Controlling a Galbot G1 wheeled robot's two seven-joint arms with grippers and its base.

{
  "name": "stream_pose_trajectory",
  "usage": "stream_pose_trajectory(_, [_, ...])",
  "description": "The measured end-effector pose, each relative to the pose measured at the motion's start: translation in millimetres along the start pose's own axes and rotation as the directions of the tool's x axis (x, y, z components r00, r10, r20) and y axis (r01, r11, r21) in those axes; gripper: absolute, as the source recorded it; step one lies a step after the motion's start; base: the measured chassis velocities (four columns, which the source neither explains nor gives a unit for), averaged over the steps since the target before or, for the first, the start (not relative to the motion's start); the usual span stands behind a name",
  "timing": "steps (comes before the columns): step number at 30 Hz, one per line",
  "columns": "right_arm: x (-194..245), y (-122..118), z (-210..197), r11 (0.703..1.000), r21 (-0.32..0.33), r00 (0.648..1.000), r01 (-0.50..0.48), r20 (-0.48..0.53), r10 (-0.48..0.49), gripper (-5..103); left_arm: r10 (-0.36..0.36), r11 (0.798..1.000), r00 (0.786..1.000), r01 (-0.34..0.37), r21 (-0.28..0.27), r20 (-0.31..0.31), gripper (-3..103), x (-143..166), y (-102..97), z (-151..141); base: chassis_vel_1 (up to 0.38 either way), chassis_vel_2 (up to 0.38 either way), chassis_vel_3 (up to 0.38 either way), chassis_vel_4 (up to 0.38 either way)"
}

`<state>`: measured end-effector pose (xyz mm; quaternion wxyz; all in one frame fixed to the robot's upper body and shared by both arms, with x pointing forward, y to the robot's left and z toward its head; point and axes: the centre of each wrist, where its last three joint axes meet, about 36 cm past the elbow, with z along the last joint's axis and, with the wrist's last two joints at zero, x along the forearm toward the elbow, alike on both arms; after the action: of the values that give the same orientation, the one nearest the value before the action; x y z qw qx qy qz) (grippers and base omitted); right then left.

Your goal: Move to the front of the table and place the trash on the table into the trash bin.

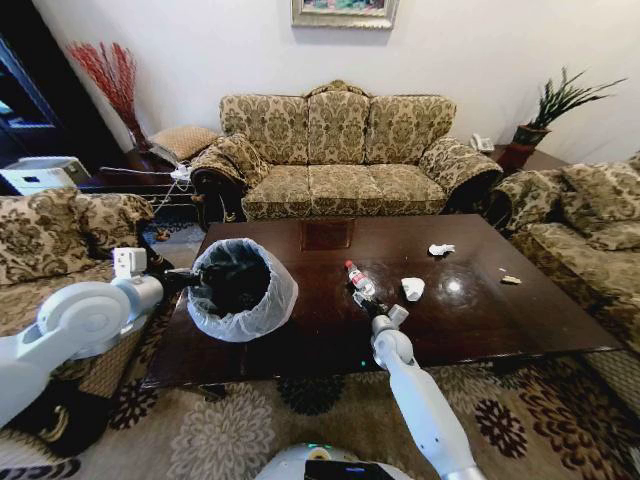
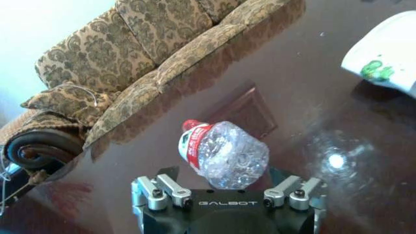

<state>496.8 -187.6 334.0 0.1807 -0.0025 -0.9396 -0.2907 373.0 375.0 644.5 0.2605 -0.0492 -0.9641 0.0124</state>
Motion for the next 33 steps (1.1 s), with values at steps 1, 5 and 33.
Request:
stream_pose_trajectory(1, [-2, 0, 0, 1.000, -0.001, 1.000, 0.002, 0.001, -0.002, 85, 0.000, 1.000, 1.000, 0.000, 0.001, 0.000, 0, 0, 0.1, 0, 0.000, 0.000, 0.000, 0.000])
stream_pose_trajectory(5, [-6, -1, 0, 1.000, 0.001, 1.000, 0.011, 0.012, -0.011, 70, -0.003, 1.000, 1.000, 0.003, 0.002, -0.004, 0, -2, 1.8, 2, 0.000, 0.000, 0.000, 0.000])
stream_pose_trajectory(33, [37, 22, -31, 0.965, 0.076, 0.951, 0.252, 0.165, -0.261, 18, -0.010, 1.000, 1.000, 0.010, -0.006, -0.015, 0, -7, 8.9, 4, 0.000, 0.000, 0.000, 0.000])
